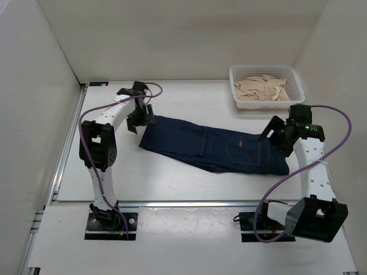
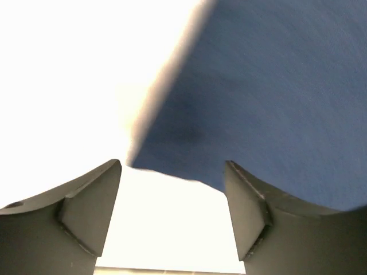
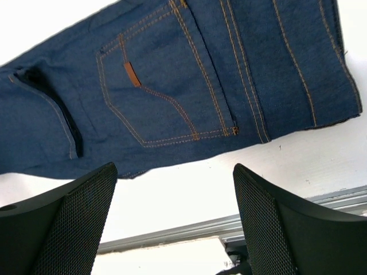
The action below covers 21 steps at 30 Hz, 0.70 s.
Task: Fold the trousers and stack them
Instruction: Fold the trousers
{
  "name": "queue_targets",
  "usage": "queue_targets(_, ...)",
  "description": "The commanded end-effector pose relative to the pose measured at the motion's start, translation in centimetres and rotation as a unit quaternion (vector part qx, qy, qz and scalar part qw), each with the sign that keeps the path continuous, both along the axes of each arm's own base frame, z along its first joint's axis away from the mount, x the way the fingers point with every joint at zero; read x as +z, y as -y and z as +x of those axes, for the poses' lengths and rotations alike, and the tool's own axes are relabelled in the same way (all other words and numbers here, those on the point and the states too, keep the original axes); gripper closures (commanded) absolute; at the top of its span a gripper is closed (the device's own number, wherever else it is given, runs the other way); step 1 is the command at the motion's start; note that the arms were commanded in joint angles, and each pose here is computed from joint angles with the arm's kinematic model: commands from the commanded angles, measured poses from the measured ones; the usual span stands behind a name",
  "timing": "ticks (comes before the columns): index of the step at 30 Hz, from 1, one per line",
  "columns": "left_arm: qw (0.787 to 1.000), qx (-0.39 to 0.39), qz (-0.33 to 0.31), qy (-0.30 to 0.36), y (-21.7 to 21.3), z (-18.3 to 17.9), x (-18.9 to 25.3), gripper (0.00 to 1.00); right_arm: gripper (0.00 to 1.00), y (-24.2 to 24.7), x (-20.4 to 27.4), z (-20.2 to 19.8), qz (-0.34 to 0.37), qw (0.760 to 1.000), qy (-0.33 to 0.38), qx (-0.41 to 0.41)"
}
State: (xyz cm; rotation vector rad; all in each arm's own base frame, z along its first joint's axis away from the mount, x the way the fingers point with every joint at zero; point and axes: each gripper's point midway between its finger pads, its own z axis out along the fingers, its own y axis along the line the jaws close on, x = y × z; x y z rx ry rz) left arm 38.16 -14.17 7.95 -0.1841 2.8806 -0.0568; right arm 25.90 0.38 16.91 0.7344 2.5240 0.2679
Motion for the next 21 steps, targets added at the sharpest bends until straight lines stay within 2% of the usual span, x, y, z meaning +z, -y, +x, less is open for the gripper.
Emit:
queue_targets(1,0.998,-0.028,-0.046,0.018,-0.3,0.9,1.0,0.15,0.14,-0.7,0.2,-0.3,0.004,1.0,0.007,0.023)
queue_targets(5,0.999,0.004,-0.034,-0.011,-3.7,1.2,-1.8,0.13,0.14,-0.6,0.5,-0.1,0.004,1.0,0.012,0.024)
queue_targets(6,0.998,0.005,-0.057,-0.026,-3.5,0.8,-2.8,0.13,0.14,-0.6,0.5,-0.1,0.004,1.0,0.013,0.024)
queue_targets(11,0.994,-0.023,-0.092,-0.05,-3.0,0.5,-4.4,0.17,0.14,-0.7,0.8,-0.2,0.005,1.0,0.017,0.02)
queue_targets(15,0.991,-0.028,-0.103,-0.077,-2.7,-0.3,-6.0,0.21,0.14,-0.7,0.8,-0.2,0.005,1.0,0.017,0.02)
queue_targets(17,0.99,-0.028,-0.106,-0.088,-2.6,-0.7,-6.6,0.33,0.14,-0.7,1.1,0.0,0.005,1.0,0.021,0.02)
queue_targets(18,0.99,-0.032,-0.105,-0.087,-2.7,-0.7,-6.6,0.36,0.14,-0.7,1.1,0.0,0.005,1.0,0.021,0.02)
queue_targets(21,0.99,-0.032,-0.105,-0.086,-2.7,-0.9,-6.4,0.56,0.14,-0.7,1.3,-0.1,0.004,0.999,0.026,0.02)
